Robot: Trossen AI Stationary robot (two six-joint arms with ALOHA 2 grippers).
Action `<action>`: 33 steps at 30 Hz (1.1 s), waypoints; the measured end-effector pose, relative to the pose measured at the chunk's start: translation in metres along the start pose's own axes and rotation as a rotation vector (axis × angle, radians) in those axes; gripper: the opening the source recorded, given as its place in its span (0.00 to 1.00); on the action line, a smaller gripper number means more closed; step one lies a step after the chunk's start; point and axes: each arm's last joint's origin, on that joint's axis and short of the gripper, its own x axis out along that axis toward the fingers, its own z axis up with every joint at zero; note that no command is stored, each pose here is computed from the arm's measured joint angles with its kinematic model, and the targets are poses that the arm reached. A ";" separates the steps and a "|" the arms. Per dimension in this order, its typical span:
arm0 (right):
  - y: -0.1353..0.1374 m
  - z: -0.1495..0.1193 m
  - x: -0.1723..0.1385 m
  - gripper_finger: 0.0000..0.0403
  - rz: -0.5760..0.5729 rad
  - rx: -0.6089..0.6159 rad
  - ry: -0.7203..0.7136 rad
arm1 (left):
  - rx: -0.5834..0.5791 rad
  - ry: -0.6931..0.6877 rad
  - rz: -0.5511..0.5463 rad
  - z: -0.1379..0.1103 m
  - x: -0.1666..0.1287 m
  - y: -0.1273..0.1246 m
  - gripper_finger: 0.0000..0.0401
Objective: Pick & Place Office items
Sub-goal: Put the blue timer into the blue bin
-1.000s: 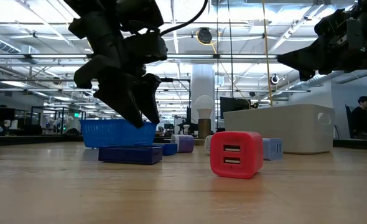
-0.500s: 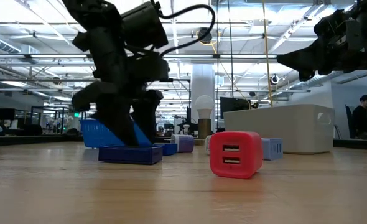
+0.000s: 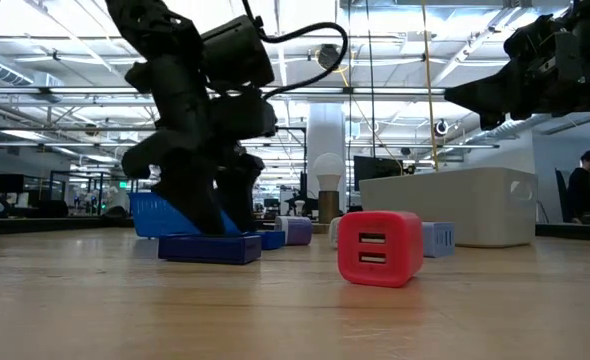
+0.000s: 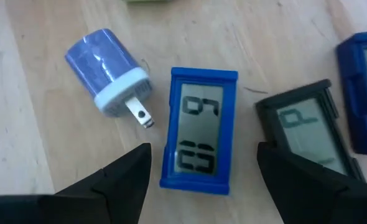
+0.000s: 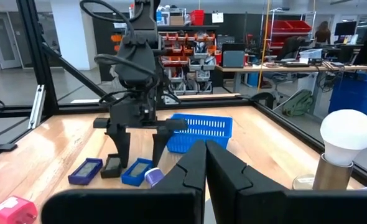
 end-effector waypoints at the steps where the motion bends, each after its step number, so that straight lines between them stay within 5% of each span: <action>1: 0.000 0.000 0.000 0.01 0.000 0.000 0.001 | -0.001 -0.011 -0.003 0.001 0.002 0.001 0.74; 11: 0.000 -0.001 0.001 0.01 0.000 0.000 0.013 | -0.070 -0.007 -0.036 -0.004 0.010 0.009 0.71; 19: 0.000 -0.001 0.001 0.01 0.001 0.000 0.013 | -0.080 -0.012 -0.025 -0.003 0.011 0.010 0.38; 23: 0.000 -0.001 0.001 0.01 0.000 0.000 0.014 | -0.081 -0.020 -0.020 -0.002 0.005 0.010 0.36; 33: 0.000 -0.002 0.001 0.01 0.000 0.001 0.021 | -0.055 -0.161 0.031 0.017 -0.060 -0.006 0.36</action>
